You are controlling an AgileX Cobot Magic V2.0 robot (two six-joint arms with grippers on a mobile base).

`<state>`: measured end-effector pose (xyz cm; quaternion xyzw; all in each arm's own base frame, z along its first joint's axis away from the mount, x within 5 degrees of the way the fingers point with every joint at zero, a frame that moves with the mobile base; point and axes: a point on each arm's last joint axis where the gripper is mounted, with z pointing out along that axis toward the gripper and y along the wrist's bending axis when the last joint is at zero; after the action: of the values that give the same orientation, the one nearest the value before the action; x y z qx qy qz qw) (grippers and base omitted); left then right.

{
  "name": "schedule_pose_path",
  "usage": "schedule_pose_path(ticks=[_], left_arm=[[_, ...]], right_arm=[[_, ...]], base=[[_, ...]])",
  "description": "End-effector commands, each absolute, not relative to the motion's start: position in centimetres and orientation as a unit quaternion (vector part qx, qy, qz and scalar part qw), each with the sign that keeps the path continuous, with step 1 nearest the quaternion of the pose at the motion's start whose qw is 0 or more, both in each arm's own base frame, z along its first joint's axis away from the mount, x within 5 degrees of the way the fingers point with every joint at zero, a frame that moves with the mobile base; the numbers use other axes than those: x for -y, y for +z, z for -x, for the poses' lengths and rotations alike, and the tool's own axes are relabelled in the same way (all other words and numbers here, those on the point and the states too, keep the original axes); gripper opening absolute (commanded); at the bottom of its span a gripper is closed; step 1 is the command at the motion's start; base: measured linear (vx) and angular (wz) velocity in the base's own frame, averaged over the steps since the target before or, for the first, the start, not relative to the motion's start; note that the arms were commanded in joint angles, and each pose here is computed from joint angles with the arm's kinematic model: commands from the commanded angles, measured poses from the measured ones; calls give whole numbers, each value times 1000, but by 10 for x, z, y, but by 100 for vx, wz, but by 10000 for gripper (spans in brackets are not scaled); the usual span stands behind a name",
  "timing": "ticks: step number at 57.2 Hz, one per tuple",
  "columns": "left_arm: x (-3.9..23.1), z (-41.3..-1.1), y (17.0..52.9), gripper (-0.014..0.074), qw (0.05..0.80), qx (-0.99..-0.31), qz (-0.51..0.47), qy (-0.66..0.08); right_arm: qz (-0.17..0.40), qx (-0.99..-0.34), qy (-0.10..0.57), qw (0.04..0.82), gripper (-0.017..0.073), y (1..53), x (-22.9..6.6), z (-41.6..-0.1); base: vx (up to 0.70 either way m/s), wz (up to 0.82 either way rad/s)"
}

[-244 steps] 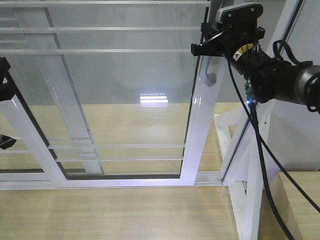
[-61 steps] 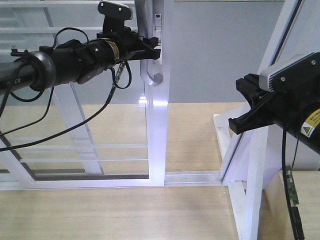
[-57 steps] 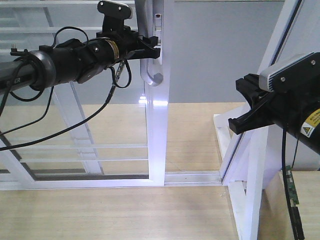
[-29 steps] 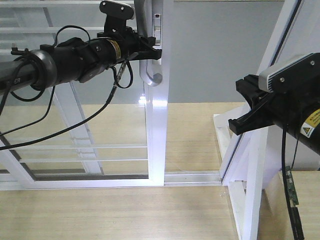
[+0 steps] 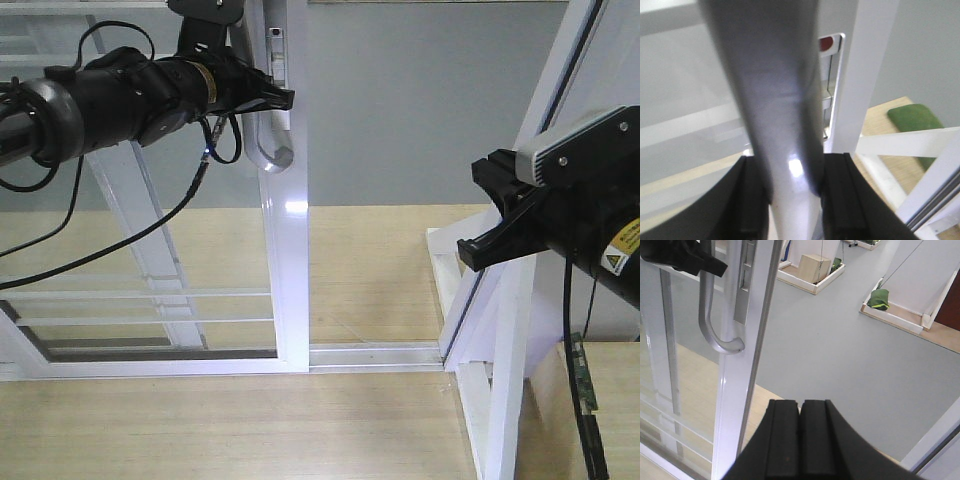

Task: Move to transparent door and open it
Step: 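Slide the door with the left gripper away from the right arm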

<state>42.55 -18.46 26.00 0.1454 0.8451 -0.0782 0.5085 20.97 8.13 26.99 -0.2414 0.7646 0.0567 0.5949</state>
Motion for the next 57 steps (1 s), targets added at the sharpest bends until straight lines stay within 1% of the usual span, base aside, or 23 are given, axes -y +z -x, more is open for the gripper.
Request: schedule_pose_path(ticks=[1, 12, 27, 43, 51, 57], left_arm=[[175, -412, 311, 0, 544, -825, -134, -68], [165, -406, 321, 0, 538, -830, -147, -11], [149, -397, 338, 0, 537, -830, -145, 43], [118, -396, 354, 0, 540, -833, -104, 67], [115, -392, 357, 0, 542, -832, -100, 62], [113, -386, 349, 0, 534, -836, -108, 66]], right_arm=[[239, -726, 62, 642, -6, 290, -82, -211], [239, -726, 62, 642, -6, 290, -82, -211], [239, -726, 62, 642, -6, 290, -82, -211], [239, -726, 62, 642, -6, 290, -82, -211], [239, -726, 62, 642, -6, 290, -82, -211], [239, -726, 62, 642, -6, 290, -82, -211]], base=[[0, 0], [0, 0], [0, 0], [0, 0], [0, 0], [0, 0]])
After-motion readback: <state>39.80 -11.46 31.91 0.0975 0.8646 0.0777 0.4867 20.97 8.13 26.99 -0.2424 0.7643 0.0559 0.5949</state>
